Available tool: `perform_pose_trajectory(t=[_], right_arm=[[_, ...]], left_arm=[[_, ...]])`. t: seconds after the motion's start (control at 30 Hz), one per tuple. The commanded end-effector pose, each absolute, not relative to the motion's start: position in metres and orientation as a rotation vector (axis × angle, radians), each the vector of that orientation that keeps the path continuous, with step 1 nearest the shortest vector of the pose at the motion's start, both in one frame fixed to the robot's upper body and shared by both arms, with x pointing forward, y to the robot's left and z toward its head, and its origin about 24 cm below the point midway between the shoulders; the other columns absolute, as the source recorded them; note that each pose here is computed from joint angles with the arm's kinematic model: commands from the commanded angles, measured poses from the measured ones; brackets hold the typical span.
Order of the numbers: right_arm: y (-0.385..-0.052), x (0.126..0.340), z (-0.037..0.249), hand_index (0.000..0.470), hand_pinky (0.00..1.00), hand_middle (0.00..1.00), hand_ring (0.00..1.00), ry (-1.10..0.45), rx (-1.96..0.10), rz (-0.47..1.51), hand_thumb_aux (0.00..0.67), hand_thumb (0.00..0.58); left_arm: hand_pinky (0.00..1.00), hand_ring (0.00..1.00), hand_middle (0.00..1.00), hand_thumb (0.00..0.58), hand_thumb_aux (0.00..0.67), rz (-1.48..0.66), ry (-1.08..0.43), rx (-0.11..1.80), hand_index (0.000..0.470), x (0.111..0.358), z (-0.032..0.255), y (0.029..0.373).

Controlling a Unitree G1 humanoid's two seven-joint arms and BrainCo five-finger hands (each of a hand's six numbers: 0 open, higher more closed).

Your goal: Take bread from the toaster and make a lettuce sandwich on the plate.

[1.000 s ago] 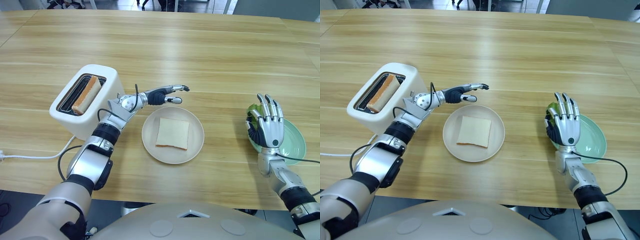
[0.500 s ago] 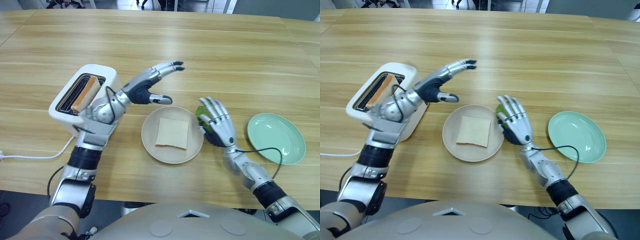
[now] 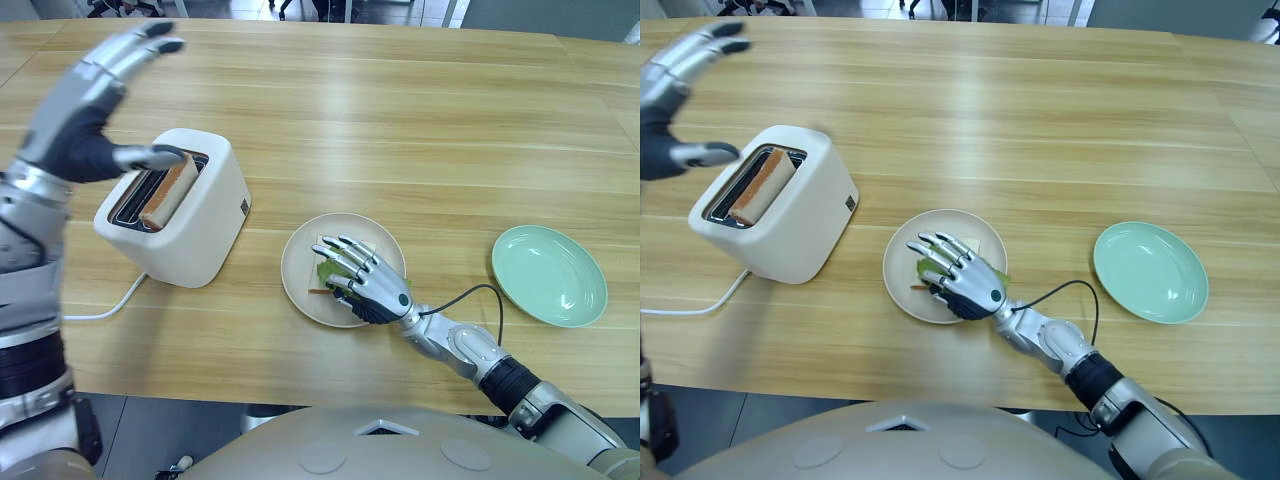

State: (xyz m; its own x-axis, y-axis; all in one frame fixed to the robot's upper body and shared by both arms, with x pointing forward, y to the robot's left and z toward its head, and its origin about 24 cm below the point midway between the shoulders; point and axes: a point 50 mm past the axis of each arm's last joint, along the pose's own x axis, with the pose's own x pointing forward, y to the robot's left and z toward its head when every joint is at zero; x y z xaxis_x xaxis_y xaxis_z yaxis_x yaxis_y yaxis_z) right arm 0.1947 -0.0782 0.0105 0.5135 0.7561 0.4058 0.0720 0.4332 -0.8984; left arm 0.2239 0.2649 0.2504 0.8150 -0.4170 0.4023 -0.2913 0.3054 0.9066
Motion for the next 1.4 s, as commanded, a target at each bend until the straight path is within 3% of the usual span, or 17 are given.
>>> perform_pose_trajectory(t=[0.03,0.2,0.57,0.7,0.77,0.9,1.0,1.1,1.13,1.17,1.2,1.23,1.27,1.3,1.33,1.37,1.4], right_arm=[[-0.070,0.198,0.006,0.460,0.00,0.00,0.00,-0.941,-1.054,0.580,0.670,0.580],[-0.064,0.209,-0.007,0.460,0.00,0.00,0.00,-0.896,-1.064,0.593,0.670,0.580],[-0.060,0.233,-0.011,0.460,0.00,0.00,0.00,-0.886,-1.095,0.495,0.670,0.580],[-0.060,0.239,-0.010,0.460,0.00,0.00,0.00,-0.883,-1.101,0.461,0.670,0.580],[-0.060,0.241,-0.010,0.460,0.00,0.00,0.00,-0.884,-1.101,0.456,0.670,0.580],[-0.057,0.241,-0.010,0.460,0.00,0.00,0.00,-0.889,-1.095,0.466,0.670,0.580],[-0.054,0.239,-0.009,0.460,0.00,0.00,0.00,-0.899,-1.068,0.464,0.670,0.580],[-0.051,0.236,-0.007,0.460,0.00,0.00,0.00,-0.915,-1.045,0.459,0.670,0.580],[-0.051,0.235,-0.006,0.460,0.00,0.00,0.00,-0.920,-1.038,0.457,0.670,0.580],[-0.051,0.235,-0.005,0.323,0.00,0.00,0.00,-0.925,-1.028,0.451,0.470,0.528],[-0.051,0.234,-0.005,0.143,0.00,0.00,0.00,-0.930,-1.022,0.443,0.208,0.304],[-0.052,0.234,-0.004,0.143,0.00,0.00,0.00,-0.933,-1.016,0.436,0.208,0.304],[-0.053,0.233,-0.003,0.000,0.00,0.00,0.00,-0.935,-1.008,0.429,0.000,0.000],[-0.054,0.233,-0.002,0.000,0.00,0.00,0.00,-0.935,-0.999,0.425,0.000,0.000],[-0.056,0.232,0.000,0.000,0.00,0.00,0.00,-0.938,-0.990,0.419,0.000,0.000],[-0.057,0.232,0.001,0.000,0.00,0.00,0.00,-0.942,-0.983,0.412,0.000,0.000],[-0.058,0.232,0.002,0.000,0.00,0.00,0.00,-0.946,-0.976,0.405,0.000,0.000]], left_arm=[[0.00,0.00,0.00,0.000,0.000,-0.076,-0.409,1.438,0.000,0.224,0.219,0.296],[0.00,0.00,0.00,0.000,0.000,-0.129,-0.169,1.544,0.000,0.217,0.180,0.318],[0.00,0.00,0.00,0.018,0.011,-0.224,-0.095,1.538,0.007,0.221,0.159,0.320],[0.00,0.00,0.00,0.100,0.060,-0.257,-0.104,1.531,0.041,0.226,0.156,0.315],[0.00,0.00,0.00,0.187,0.118,-0.255,-0.107,1.531,0.081,0.226,0.158,0.316],[0.00,0.00,0.00,0.209,0.134,-0.239,-0.081,1.561,0.092,0.231,0.160,0.320],[0.00,0.00,0.00,0.285,0.192,-0.239,-0.067,1.575,0.132,0.233,0.160,0.320],[0.00,0.00,0.00,0.441,0.342,-0.265,-0.048,1.585,0.235,0.234,0.156,0.318],[0.00,0.00,0.00,0.441,0.342,-0.270,-0.042,1.588,0.235,0.234,0.155,0.317],[0.00,0.00,0.00,0.449,0.352,-0.274,-0.038,1.591,0.242,0.234,0.155,0.317],[0.00,0.00,0.00,0.460,0.365,-0.276,-0.036,1.593,0.251,0.235,0.154,0.316],[0.00,0.00,0.00,0.460,0.365,-0.278,-0.034,1.594,0.251,0.235,0.154,0.315],[0.00,0.00,0.00,0.500,0.420,-0.281,-0.033,1.595,0.289,0.236,0.154,0.315],[0.00,0.00,0.00,0.541,0.497,-0.288,-0.033,1.596,0.341,0.236,0.153,0.314],[0.00,0.00,0.00,0.541,0.497,-0.295,-0.033,1.596,0.341,0.236,0.153,0.313],[0.00,0.00,0.00,0.580,0.670,-0.303,-0.035,1.593,0.460,0.236,0.153,0.311],[0.00,0.00,0.00,0.580,0.670,-0.308,-0.037,1.591,0.460,0.236,0.152,0.310]])
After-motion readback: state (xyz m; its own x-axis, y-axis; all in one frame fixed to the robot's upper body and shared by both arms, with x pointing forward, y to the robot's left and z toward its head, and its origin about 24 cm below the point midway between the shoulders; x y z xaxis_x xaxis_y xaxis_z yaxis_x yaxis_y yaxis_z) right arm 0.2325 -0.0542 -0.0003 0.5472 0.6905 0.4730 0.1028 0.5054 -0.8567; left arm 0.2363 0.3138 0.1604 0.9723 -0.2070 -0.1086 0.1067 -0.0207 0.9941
